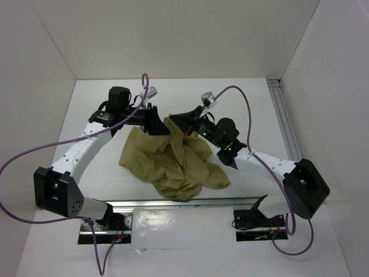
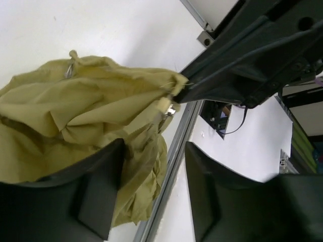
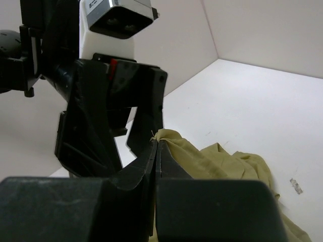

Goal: Zip up the jacket

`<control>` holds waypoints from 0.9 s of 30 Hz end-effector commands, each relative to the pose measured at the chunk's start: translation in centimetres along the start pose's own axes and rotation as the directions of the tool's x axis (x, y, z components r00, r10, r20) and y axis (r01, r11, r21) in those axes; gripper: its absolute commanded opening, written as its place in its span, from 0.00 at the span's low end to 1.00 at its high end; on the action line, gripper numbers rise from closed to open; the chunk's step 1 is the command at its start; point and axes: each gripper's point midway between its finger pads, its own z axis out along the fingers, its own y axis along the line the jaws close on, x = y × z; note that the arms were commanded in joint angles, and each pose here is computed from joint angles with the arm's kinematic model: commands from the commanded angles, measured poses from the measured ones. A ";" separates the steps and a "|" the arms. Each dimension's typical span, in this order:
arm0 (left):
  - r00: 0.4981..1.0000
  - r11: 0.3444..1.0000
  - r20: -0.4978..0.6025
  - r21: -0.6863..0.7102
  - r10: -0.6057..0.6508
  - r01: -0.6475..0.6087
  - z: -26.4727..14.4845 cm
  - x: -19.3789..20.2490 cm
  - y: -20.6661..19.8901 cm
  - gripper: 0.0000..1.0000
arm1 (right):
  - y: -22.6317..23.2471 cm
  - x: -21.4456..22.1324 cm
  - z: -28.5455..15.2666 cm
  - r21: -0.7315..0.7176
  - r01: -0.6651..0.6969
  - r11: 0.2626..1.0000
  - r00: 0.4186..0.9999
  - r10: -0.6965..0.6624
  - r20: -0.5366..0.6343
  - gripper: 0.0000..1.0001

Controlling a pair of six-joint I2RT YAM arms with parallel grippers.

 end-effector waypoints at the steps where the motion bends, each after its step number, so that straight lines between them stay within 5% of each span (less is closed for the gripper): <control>1: 0.997 0.997 0.036 -0.042 0.067 -0.065 -1.7 -2.1 -1.4 0.66 | 2.9 -4.4 0.3 -0.095 0.064 0.993 0.993 -0.054 0.105 0.00; 4: 0.995 0.993 0.054 -0.089 0.081 -0.076 -2.8 -2.8 -0.9 0.82 | 2.8 -3.9 0.3 -0.095 0.059 0.994 0.995 -0.051 0.083 0.00; 7: 0.988 0.984 0.096 -0.142 0.123 -0.109 -4.4 -4.6 -0.9 0.82 | 2.8 -3.9 0.3 -0.095 0.059 0.994 0.995 -0.051 0.083 0.00; 11: 0.981 0.978 0.137 -0.177 0.134 -0.109 -5.7 -5.9 -1.2 0.70 | 3.0 -3.8 0.3 -0.105 0.059 0.993 0.996 -0.051 0.079 0.00; 20: 0.986 0.999 0.160 0.009 0.047 -0.049 -3.3 -6.3 -1.4 0.76 | 3.3 -4.1 0.4 -0.117 0.063 0.991 0.995 -0.053 0.083 0.00; 27: 0.986 0.998 0.164 0.058 0.011 -0.021 -2.4 -6.3 -1.2 0.71 | 3.5 -4.2 0.4 -0.125 0.063 0.990 0.996 -0.053 0.078 0.00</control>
